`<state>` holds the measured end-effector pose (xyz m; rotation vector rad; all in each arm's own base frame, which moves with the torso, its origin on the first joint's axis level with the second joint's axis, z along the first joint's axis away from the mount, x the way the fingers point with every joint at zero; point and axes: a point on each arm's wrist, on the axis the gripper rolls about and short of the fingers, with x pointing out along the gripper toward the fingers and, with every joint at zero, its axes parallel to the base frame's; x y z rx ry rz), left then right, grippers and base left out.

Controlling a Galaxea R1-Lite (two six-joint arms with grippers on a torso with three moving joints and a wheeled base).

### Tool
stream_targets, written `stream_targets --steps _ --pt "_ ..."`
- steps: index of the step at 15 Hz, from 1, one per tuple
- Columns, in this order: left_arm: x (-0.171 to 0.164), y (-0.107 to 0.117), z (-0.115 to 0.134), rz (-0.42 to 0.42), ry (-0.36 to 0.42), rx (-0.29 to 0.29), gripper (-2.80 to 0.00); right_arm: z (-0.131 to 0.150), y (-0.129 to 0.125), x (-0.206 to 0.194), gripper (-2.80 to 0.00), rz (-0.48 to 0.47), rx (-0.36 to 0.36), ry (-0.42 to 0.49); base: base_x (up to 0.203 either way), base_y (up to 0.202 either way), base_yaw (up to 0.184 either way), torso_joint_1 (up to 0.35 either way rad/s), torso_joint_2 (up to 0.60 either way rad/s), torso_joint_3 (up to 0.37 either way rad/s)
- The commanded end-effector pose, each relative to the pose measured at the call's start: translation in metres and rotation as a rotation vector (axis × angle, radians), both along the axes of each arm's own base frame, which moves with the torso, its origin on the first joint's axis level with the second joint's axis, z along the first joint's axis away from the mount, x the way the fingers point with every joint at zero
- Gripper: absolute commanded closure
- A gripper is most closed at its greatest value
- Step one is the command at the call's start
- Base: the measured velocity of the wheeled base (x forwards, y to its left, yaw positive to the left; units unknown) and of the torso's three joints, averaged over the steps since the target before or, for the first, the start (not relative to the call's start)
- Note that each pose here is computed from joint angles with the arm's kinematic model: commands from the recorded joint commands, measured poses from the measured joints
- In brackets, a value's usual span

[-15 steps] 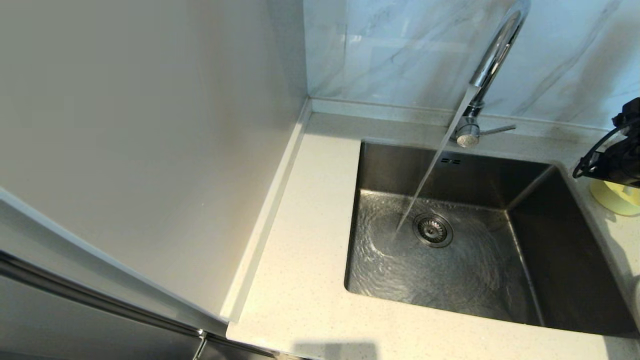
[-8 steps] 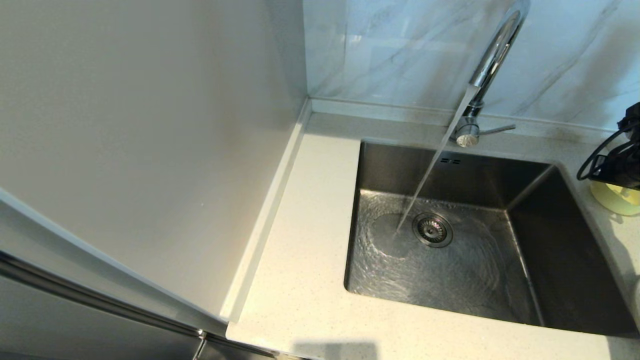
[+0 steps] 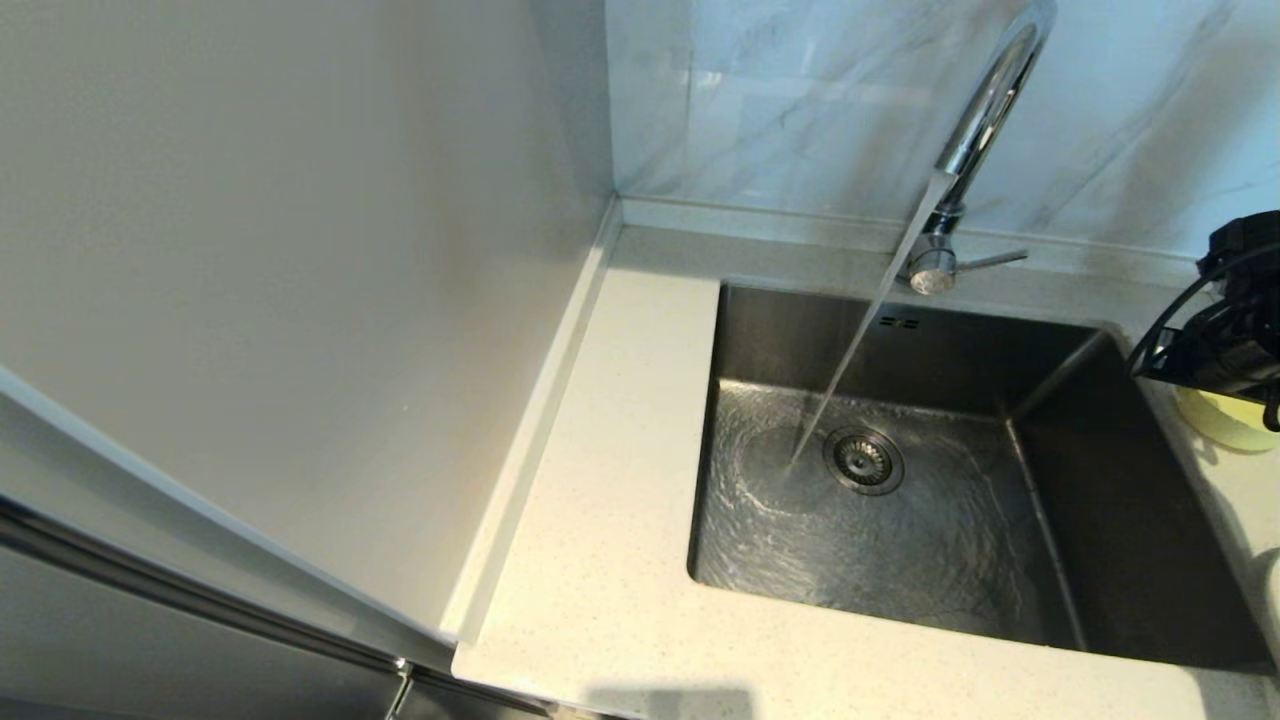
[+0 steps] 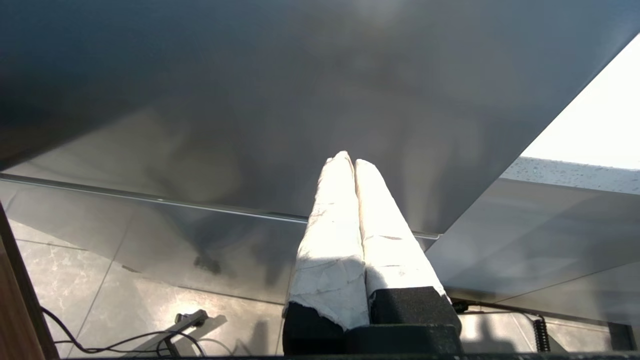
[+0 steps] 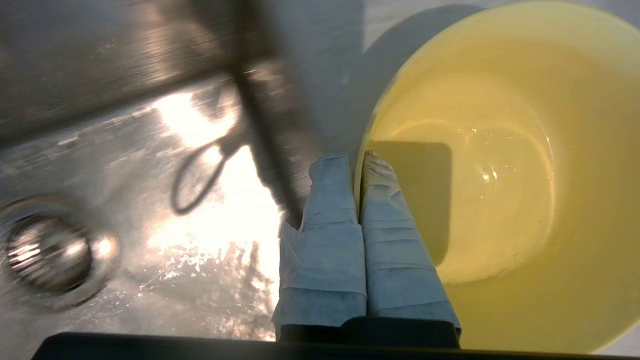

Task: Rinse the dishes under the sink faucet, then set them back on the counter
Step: Pick up the bowl, then rinse the bowl

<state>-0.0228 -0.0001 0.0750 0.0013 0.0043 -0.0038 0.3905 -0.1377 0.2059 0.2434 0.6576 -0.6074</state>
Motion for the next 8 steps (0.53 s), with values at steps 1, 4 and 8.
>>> stream_targets --steps 1,4,8 --pt "0.000 0.000 0.000 -0.001 0.000 0.000 0.00 0.016 0.028 -0.006 0.00 0.049 0.014 -0.039 0.000 0.000 0.000 0.000 0.00 0.000" --pt "0.000 0.000 0.000 0.000 0.000 0.000 0.00 0.051 0.081 -0.024 0.00 0.138 0.068 -0.150 0.000 0.000 0.000 0.000 0.00 0.000" --pt "0.000 0.000 0.000 0.001 0.000 0.000 0.00 0.086 0.124 -0.063 0.00 0.228 0.106 -0.247 0.000 0.000 0.000 0.000 0.00 0.000"
